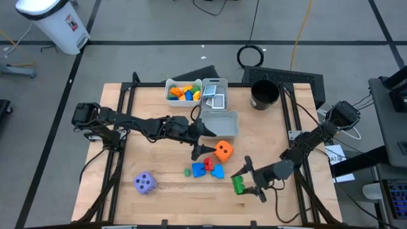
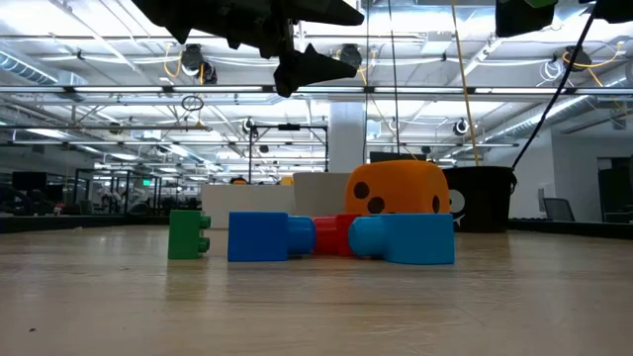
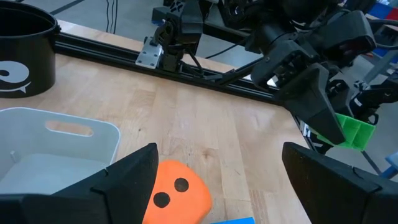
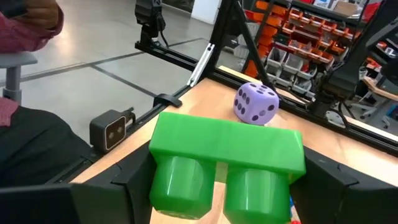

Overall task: Pick & Place Toys
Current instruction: Put the green game piece into the white bin

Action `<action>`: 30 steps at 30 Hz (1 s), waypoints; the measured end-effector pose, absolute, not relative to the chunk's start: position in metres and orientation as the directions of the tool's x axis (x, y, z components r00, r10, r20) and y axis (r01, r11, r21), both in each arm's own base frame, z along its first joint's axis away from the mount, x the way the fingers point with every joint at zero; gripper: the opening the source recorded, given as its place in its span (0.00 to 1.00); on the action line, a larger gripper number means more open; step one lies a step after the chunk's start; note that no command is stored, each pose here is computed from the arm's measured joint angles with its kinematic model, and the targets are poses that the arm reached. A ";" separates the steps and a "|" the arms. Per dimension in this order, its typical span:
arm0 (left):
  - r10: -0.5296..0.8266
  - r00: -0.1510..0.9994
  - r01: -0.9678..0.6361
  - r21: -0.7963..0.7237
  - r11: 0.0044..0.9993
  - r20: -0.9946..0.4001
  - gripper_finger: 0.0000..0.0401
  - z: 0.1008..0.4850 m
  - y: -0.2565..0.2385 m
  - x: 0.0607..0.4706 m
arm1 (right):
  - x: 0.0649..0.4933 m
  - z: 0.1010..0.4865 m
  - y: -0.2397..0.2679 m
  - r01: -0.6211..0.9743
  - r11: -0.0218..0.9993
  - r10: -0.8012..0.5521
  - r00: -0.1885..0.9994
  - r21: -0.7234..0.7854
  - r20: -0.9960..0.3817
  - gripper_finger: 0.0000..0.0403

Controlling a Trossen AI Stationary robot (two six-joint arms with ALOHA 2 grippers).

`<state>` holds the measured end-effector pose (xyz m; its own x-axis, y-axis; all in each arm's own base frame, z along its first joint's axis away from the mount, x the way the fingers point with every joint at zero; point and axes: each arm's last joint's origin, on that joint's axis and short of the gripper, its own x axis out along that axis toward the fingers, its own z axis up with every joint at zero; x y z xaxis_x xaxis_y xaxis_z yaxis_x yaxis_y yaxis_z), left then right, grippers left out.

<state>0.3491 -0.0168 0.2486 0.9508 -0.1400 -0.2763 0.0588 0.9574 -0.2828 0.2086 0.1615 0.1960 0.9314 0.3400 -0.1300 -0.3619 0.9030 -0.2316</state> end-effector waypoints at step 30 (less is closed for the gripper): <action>-0.138 0.954 0.060 -0.279 0.958 -0.267 0.87 0.249 -0.016 0.349 | 0.258 0.181 0.035 0.215 0.973 -0.229 0.936 -0.080 -0.269 0.64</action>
